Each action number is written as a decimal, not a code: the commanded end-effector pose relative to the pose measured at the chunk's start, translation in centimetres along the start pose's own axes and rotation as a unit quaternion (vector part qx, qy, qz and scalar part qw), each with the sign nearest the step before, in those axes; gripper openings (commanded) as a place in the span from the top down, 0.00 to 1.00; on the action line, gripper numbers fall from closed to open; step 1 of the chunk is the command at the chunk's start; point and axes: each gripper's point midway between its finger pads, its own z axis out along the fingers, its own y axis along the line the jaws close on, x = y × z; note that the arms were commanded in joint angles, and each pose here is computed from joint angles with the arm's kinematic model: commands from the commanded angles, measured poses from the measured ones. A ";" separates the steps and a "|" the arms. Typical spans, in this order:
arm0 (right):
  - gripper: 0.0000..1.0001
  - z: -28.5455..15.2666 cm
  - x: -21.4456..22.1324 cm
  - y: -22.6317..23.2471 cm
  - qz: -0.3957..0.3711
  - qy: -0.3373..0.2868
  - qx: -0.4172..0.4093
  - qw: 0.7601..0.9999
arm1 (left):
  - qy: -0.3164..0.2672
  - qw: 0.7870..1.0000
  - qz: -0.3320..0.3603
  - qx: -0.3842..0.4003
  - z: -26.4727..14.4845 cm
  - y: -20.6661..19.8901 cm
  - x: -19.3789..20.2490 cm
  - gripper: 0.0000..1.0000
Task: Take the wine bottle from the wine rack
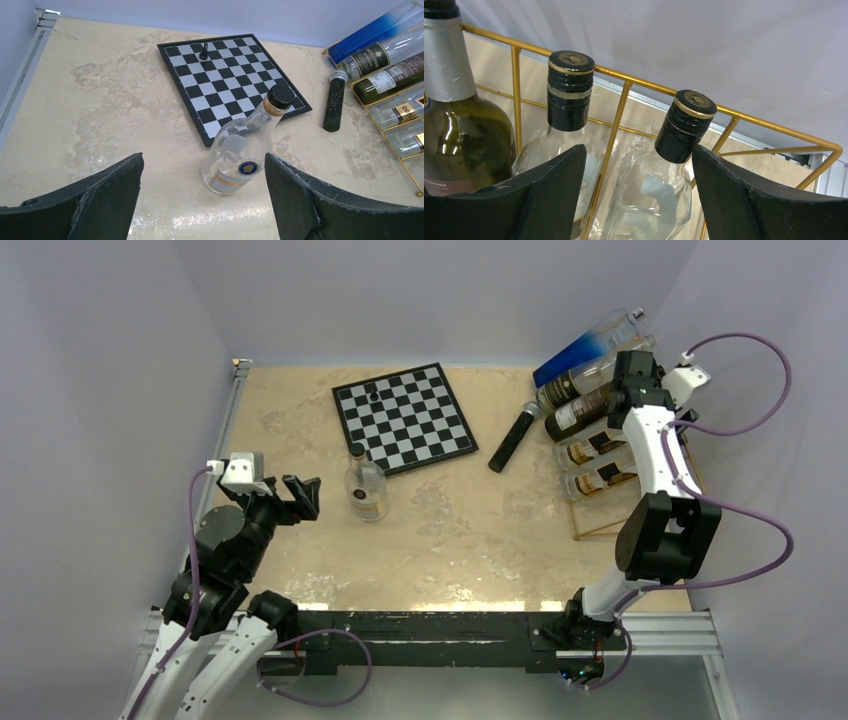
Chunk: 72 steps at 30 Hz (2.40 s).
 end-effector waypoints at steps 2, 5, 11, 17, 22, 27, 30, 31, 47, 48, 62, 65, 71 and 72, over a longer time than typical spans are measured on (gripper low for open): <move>0.20 0.5 -1.1 0.4 0.012 -0.012 0.012 1.000 | -0.017 1.000 -0.013 0.011 -0.2 -0.5 -0.9 0.06; 0.19 0.9 -0.6 0.2 0.011 -0.011 0.018 1.000 | -0.014 1.000 -0.012 0.010 0.0 -0.5 -0.8 0.06; 0.22 2.0 -0.1 -0.1 0.009 -0.002 0.030 1.000 | -0.012 1.000 -0.012 0.009 0.1 -0.5 -0.7 0.06; 0.17 2.4 0.6 -0.2 0.011 0.002 0.030 0.999 | -0.009 1.000 -0.011 0.008 0.3 -0.5 -0.6 0.06; 0.25 2.9 0.4 0.1 0.006 0.004 0.026 1.000 | -0.008 1.000 -0.010 0.007 0.3 -0.5 -0.6 0.06; 0.29 3.6 0.5 0.0 0.017 0.021 0.017 0.999 | -0.009 1.000 -0.011 0.006 0.2 -0.5 -0.6 0.06; 0.36 3.6 0.5 0.0 0.016 0.021 0.014 1.000 | -0.011 1.000 -0.011 0.007 0.1 -0.4 -0.7 0.06; 0.40 3.6 0.5 0.0 0.017 0.019 0.013 1.000 | -0.012 1.000 -0.012 0.006 0.1 -0.4 -0.7 0.06; 1.00 -3.5 -5.9 -0.8 -0.007 -0.090 -0.032 0.995 | -0.027 0.999 -0.015 0.009 -0.5 -0.3 -1.3 0.06; 1.00 -3.9 -6.1 -0.8 -0.011 -0.098 -0.036 0.994 | -0.028 0.999 -0.015 0.010 -0.6 -0.4 -1.4 0.06; 1.00 -10.2 -6.5 0.7 -0.026 -0.123 -0.141 0.982 | -0.036 0.999 -0.016 0.021 -1.0 -0.6 -1.8 0.06; 1.00 -12.6 -7.7 0.9 -0.036 -0.152 -0.167 0.974 | -0.040 0.999 -0.017 0.023 -1.2 -0.6 -1.9 0.06; 1.00 -18.1 -10.6 0.4 -0.050 -0.202 -0.221 0.953 | -0.042 0.999 -0.015 0.022 -1.4 -0.5 -2.0 0.05; 1.00 -19.2 -10.8 0.5 -0.052 -0.203 -0.239 0.948 | -0.042 0.999 -0.015 0.021 -1.4 -0.5 -2.1 0.05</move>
